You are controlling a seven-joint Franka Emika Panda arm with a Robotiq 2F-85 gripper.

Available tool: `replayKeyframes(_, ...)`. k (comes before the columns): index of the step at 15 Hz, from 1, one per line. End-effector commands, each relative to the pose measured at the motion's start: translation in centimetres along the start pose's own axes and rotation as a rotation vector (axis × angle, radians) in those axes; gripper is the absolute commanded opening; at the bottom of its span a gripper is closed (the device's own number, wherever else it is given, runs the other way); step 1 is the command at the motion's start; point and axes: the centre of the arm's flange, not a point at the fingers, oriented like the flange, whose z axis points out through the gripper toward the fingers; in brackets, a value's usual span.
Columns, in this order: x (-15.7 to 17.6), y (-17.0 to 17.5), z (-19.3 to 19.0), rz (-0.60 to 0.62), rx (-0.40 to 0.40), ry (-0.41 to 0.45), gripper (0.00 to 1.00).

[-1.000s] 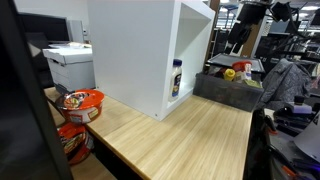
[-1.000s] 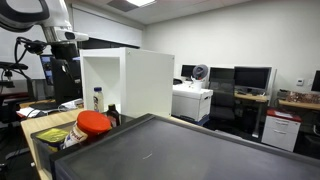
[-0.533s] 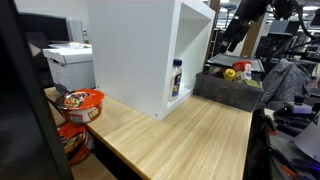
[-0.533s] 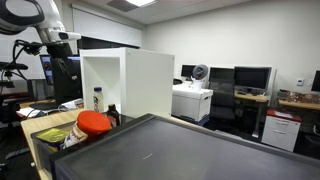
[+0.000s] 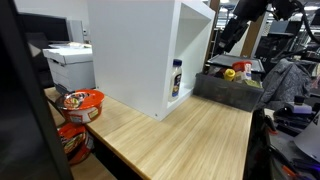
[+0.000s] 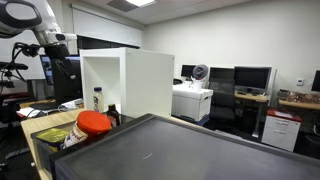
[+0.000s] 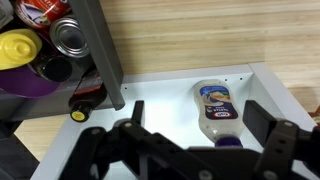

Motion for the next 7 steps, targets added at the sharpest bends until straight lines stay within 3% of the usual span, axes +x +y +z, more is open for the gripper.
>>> replayKeyframes(1,-0.66,0.89,1.25,0.002,0.011,-0.008,1.00)
replayKeyframes(3,-0.83,1.04,1.30,-0.066,-0.004,-0.055,1.00)
replayKeyframes(4,0.03,0.33,0.44,-0.010,0.000,-0.019,1.00)
replayKeyframes(7,0.03,0.38,0.50,-0.013,0.000,-0.023,1.00)
